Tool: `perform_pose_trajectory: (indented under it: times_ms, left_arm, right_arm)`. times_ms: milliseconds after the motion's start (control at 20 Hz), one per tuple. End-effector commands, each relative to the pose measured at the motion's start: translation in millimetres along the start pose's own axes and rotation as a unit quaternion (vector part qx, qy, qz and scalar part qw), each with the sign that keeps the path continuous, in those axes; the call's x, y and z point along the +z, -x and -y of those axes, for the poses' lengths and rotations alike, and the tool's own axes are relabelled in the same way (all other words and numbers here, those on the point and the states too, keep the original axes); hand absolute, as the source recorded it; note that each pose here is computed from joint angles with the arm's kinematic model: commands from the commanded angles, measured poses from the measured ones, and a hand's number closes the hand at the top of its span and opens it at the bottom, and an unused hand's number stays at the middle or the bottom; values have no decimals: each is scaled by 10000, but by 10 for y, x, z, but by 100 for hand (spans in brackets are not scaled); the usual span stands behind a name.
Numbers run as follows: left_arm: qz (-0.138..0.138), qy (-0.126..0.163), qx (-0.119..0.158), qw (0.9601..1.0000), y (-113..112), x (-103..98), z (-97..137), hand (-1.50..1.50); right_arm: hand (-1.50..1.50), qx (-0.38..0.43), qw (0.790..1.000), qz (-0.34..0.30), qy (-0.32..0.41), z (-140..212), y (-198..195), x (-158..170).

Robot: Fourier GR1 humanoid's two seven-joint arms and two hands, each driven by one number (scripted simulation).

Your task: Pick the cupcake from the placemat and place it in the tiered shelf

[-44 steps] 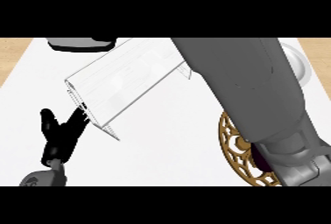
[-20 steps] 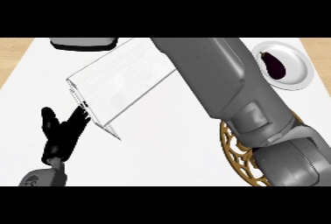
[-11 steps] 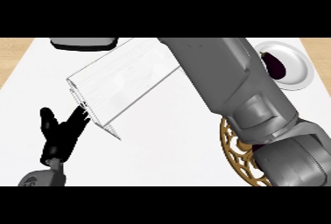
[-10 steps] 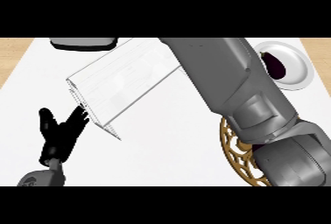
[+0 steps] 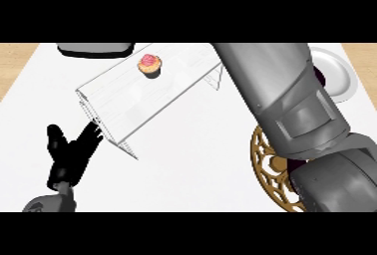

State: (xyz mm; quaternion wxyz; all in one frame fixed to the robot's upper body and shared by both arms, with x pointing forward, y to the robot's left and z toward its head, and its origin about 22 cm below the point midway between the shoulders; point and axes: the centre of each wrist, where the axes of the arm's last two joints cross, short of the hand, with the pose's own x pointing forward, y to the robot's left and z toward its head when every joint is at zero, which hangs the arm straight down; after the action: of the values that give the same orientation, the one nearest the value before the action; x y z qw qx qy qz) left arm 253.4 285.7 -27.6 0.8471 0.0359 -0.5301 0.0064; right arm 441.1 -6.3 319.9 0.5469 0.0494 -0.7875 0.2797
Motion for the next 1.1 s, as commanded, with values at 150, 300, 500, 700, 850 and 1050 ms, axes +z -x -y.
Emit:
perform_pose_trajectory:
  times_ms: [150,300,500,700,850,1050]
  left_arm:
    - [75,-134,-36,9999,-50,-23,-70,0]
    - [22,-32,43,10000,40,-3,10,0]
    - [52,29,7,10000,-72,-36,49,0]
    - [104,59,25,9999,20,-13,18,0]
    - [11,95,9,10000,-7,-47,14,0]
    - [31,46,15,10000,-28,-68,206,0]
  right_arm:
    - [-150,-888,9906,-90,1032,378,-96,26]
    - [-150,-584,9869,-129,1500,541,-71,59]
    - [-150,-881,9711,-373,2186,1025,148,213]
    - [-150,-1146,9574,-556,2591,1615,160,433]
    - [-150,-1313,9581,-516,2494,1939,308,629]
    - [-150,-1238,9654,-464,2247,2173,591,851]
